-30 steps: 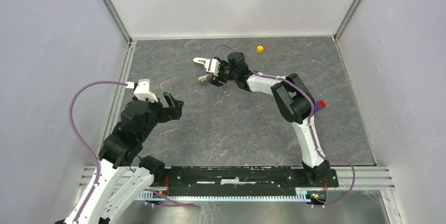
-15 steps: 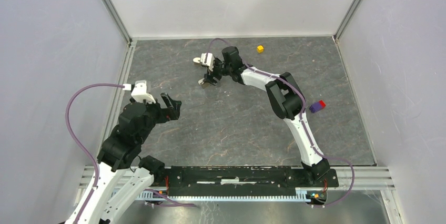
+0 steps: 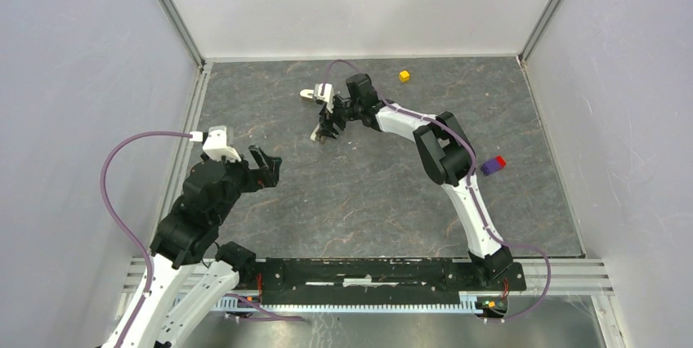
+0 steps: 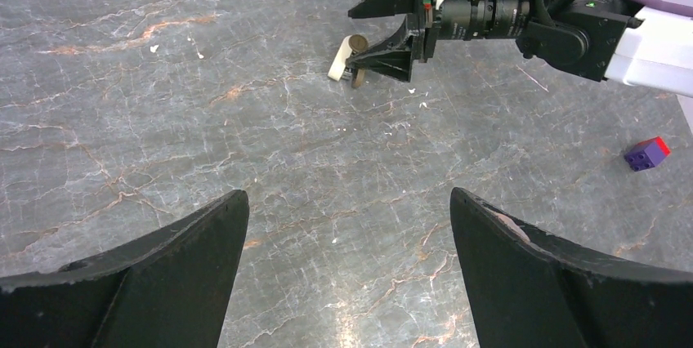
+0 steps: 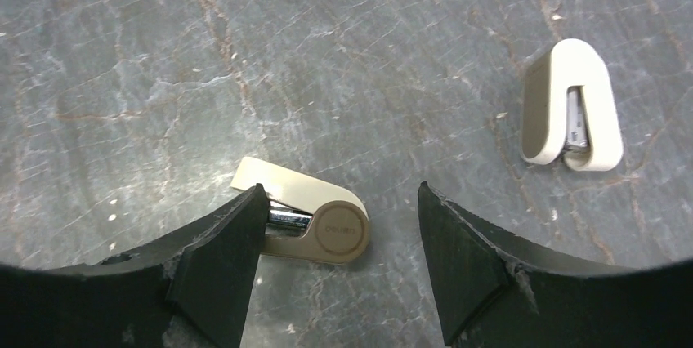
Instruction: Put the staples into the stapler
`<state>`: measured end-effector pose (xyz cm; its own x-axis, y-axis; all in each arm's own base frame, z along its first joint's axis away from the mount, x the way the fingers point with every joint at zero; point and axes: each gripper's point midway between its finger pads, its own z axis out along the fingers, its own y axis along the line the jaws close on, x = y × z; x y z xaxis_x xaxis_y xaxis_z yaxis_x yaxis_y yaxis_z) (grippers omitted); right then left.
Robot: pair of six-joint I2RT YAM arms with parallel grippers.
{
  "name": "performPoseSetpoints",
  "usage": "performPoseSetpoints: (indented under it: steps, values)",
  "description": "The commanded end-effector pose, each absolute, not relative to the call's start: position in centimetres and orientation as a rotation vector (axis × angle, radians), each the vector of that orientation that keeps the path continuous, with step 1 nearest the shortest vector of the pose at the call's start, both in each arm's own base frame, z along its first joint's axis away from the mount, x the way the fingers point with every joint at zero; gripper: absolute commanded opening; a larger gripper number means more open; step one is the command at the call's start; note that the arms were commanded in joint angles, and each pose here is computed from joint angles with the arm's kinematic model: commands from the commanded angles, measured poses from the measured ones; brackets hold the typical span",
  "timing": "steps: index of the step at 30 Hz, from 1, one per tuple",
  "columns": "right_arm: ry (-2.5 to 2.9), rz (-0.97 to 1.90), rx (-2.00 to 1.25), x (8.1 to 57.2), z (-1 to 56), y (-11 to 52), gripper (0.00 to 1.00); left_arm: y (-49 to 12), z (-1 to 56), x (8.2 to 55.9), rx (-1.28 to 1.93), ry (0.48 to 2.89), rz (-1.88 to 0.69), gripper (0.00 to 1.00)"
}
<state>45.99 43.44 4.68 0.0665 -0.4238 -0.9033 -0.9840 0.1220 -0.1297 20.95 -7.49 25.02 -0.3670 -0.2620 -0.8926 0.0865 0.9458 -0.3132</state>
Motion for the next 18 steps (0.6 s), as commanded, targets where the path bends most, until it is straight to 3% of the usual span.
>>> performPoseSetpoints:
  steps: [1, 10, 18]
  values:
    - [1.595, 0.871, -1.484, 42.9, 3.3, 42.1, 0.73, -7.2, 25.4, 21.1, -0.095, 1.889, -0.342, 0.99]
    - [1.597, 0.887, -1.506, 39.7, 5.6, 40.5, 0.68, -7.4, 25.2, 21.1, -0.092, 1.897, -0.347, 0.99]
    - [1.664, 0.999, -1.384, 33.4, 7.7, 37.8, 0.62, -7.2, 25.3, 21.2, -0.097, 1.894, -0.338, 0.99]
